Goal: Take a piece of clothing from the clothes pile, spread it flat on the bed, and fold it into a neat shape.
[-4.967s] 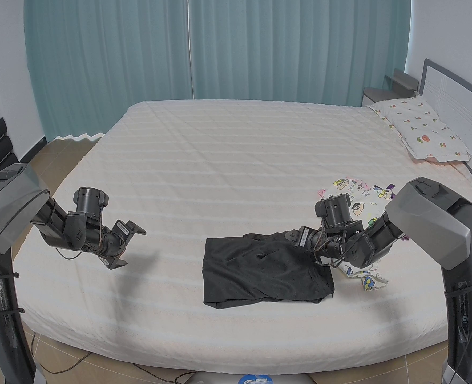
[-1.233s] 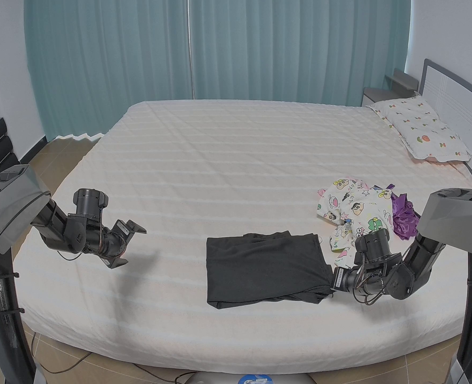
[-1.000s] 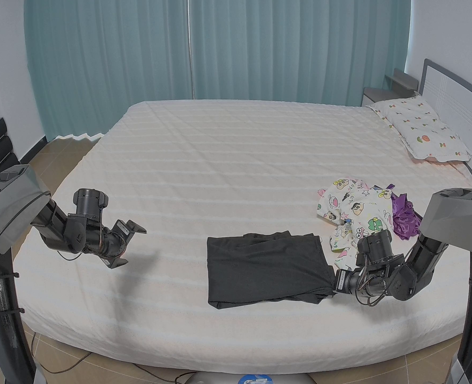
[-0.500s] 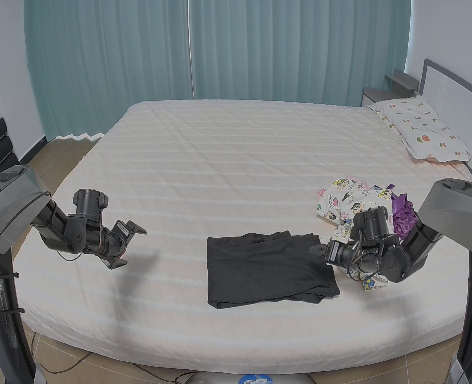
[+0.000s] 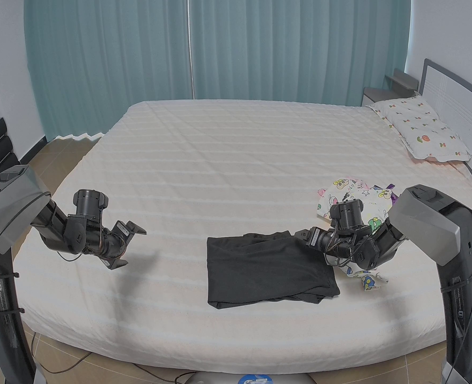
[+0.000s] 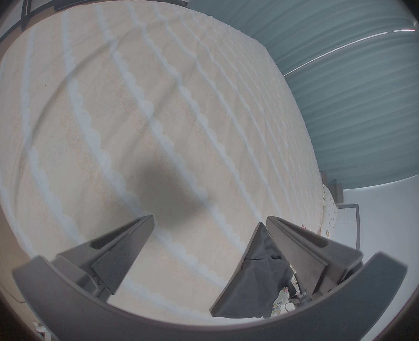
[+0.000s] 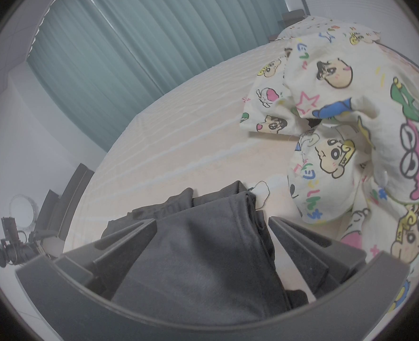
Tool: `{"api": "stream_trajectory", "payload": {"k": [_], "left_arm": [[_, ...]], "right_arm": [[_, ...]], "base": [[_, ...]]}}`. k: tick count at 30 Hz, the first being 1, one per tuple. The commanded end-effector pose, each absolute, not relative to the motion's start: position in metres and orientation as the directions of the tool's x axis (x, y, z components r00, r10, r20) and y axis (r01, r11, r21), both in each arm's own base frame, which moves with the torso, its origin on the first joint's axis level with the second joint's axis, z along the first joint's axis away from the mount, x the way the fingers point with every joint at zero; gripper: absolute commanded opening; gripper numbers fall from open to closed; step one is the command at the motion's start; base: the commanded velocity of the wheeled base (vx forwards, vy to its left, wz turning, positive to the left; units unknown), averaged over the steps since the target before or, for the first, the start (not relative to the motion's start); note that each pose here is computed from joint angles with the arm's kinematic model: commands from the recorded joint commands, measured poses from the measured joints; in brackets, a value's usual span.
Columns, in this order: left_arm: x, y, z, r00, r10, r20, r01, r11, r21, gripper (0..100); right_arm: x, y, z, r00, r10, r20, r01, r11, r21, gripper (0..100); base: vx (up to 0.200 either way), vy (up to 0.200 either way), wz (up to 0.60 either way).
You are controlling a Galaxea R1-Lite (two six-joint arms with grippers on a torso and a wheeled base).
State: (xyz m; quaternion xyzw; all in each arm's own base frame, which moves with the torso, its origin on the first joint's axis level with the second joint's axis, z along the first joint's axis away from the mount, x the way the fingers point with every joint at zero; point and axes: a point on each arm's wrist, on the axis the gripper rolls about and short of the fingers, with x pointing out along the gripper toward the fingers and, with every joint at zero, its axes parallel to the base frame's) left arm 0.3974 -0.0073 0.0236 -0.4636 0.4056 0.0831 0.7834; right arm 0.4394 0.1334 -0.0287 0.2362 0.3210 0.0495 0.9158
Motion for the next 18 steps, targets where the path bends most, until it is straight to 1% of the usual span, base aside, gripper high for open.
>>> {"api": "stream_trajectory", "payload": {"k": [1,6,10,11,12,18], "left_arm": [[0.397,-0.007,0.024,0.658,-0.246,-0.712,-0.506,0.556,-0.660,100],[0.397,-0.007,0.024,0.658,-0.246,-0.712,-0.506,0.556,-0.660,100],[0.397,-0.007,0.023,0.657,-0.246,-0.713,-0.507,0.556,-0.659,100],[0.397,-0.007,0.024,0.658,-0.246,-0.712,-0.506,0.556,-0.660,100],[0.397,-0.007,0.024,0.658,-0.246,-0.712,-0.506,0.556,-0.660,100],[0.397,-0.007,0.024,0.658,-0.246,-0.712,-0.506,0.556,-0.660,100]], "right_arm": [[0.448,0.132,-0.045,0.790,0.219,-0.573,0.109,0.870,0.482,0],[0.452,0.128,-0.047,0.793,0.199,-0.576,0.135,0.864,0.485,0],[0.455,0.123,-0.046,0.801,0.191,-0.567,0.157,0.847,0.507,0],[0.455,0.122,-0.045,0.805,0.189,-0.563,0.189,0.817,0.545,0],[0.456,0.122,-0.043,0.807,0.188,-0.560,0.200,0.805,0.558,0],[0.456,0.120,-0.042,0.810,0.185,-0.557,0.215,0.790,0.575,0]], "base": [[0.000,0.000,0.00],[0.000,0.000,0.00],[0.000,0.000,0.00],[0.000,0.000,0.00],[0.000,0.000,0.00],[0.000,0.000,0.00]]}}
